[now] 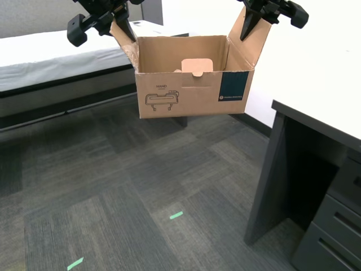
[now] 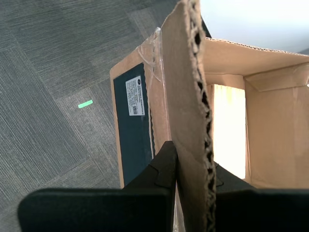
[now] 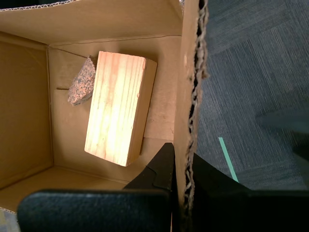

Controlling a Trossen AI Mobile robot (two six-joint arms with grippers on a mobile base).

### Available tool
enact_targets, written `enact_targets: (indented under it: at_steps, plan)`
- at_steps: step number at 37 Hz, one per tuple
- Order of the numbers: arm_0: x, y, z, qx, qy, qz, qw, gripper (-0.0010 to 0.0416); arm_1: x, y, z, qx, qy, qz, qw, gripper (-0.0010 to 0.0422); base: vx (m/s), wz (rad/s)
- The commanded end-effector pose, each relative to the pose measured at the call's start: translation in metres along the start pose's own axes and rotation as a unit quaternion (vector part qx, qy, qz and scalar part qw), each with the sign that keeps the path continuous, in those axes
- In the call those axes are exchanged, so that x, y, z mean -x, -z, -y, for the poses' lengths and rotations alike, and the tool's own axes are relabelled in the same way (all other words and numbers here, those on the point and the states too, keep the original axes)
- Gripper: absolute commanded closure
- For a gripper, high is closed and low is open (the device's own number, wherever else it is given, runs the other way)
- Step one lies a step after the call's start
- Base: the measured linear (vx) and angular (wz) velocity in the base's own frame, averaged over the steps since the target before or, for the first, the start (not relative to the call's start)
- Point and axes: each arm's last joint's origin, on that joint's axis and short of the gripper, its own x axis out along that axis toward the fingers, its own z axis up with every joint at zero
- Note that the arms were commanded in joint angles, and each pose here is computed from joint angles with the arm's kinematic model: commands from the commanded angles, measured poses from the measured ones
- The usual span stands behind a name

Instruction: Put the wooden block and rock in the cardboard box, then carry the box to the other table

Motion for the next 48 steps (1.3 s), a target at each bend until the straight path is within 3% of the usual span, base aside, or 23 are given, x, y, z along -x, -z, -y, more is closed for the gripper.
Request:
enact_targets:
  at_steps: [1,12,26,48]
  plan:
    - [0.001,-0.0005,-0.0004,0.006,-0.002,0.002,1.0,0.0406,0.0008,-0.0006,0.0011,0.011,0.003,0.002,1.0,0.0413,0.086,-0.009]
    - [0.0014,-0.0016,0.0007,0.01,-0.002,0.006,1.0,0.0406,0.0008,-0.0005,0.001,0.037,0.002,0.002,0.999,0.0413,0.076,-0.024]
    - [0.0015,-0.0018,0.0011,0.01,-0.002,0.006,1.0,0.0406,0.0008,0.0005,0.0005,0.046,-0.002,-0.002,0.999,0.0413,0.055,-0.016]
    - [0.0012,-0.0008,0.0003,0.011,-0.001,0.003,1.0,0.0406,0.001,0.0051,-0.0024,0.025,-0.016,-0.026,0.999,0.0413,0.054,0.149]
